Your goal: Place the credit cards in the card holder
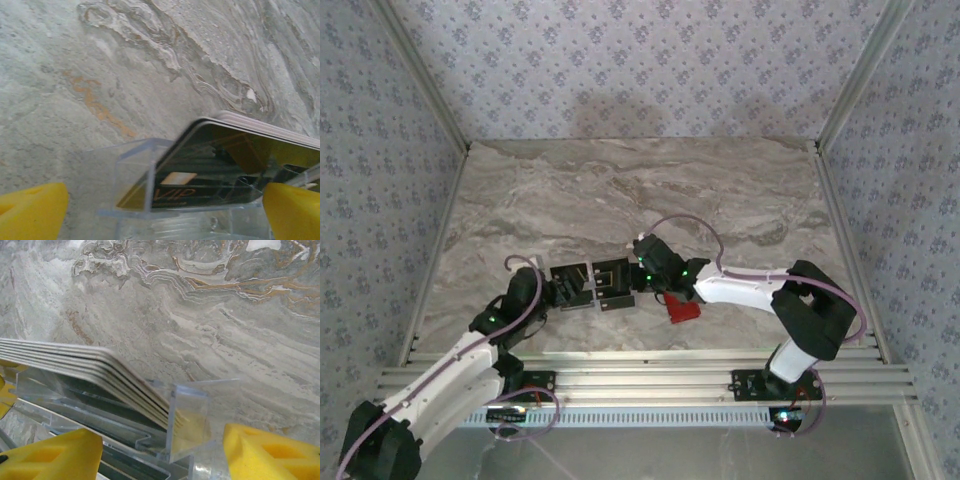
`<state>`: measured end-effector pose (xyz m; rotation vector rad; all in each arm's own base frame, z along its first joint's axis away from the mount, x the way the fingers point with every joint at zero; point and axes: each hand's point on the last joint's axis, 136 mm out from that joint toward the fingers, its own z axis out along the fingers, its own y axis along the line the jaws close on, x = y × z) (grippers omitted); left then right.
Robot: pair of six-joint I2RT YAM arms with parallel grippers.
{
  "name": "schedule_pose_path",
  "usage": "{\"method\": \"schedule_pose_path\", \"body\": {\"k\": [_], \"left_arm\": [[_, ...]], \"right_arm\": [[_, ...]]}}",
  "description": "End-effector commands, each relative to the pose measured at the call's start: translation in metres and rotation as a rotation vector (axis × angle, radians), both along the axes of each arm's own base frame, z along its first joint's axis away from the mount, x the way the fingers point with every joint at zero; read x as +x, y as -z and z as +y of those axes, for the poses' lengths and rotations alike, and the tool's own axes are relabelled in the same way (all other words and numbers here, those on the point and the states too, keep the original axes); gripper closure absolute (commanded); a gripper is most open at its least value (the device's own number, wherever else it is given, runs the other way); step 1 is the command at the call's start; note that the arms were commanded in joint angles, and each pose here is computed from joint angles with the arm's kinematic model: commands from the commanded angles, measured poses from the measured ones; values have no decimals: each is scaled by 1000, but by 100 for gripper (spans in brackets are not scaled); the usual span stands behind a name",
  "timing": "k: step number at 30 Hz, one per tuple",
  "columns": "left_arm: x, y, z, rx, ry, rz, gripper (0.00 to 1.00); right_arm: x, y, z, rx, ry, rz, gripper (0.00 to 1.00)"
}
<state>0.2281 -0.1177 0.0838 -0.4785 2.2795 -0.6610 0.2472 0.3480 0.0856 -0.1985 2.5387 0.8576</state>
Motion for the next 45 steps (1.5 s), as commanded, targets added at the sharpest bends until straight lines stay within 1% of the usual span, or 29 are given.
{"method": "schedule_pose_path", "body": {"k": [1, 7, 13, 23, 29, 36, 45], "left_arm": [[8, -10, -9, -31, 0, -51, 0], [15, -11, -21, -29, 17, -71, 0], [28, -14, -42, -6, 57, -83, 0], [68, -25, -88, 40, 136, -110, 0], [93, -28, -118, 44, 182, -114, 0], [120, -26, -160, 39, 247, -112, 0], [143, -25, -215, 21, 332, -113, 0]], "right_arm": [[8, -5, 4, 12, -9, -19, 34], [21, -7, -2, 21, 12, -30, 35], [39, -10, -9, 21, 34, -42, 37], [79, -17, -32, 25, 103, -66, 38], [100, -14, -58, 12, 170, -66, 38], [123, -13, -98, 0, 263, -77, 39], [141, -10, -150, -10, 373, -81, 39]]}}
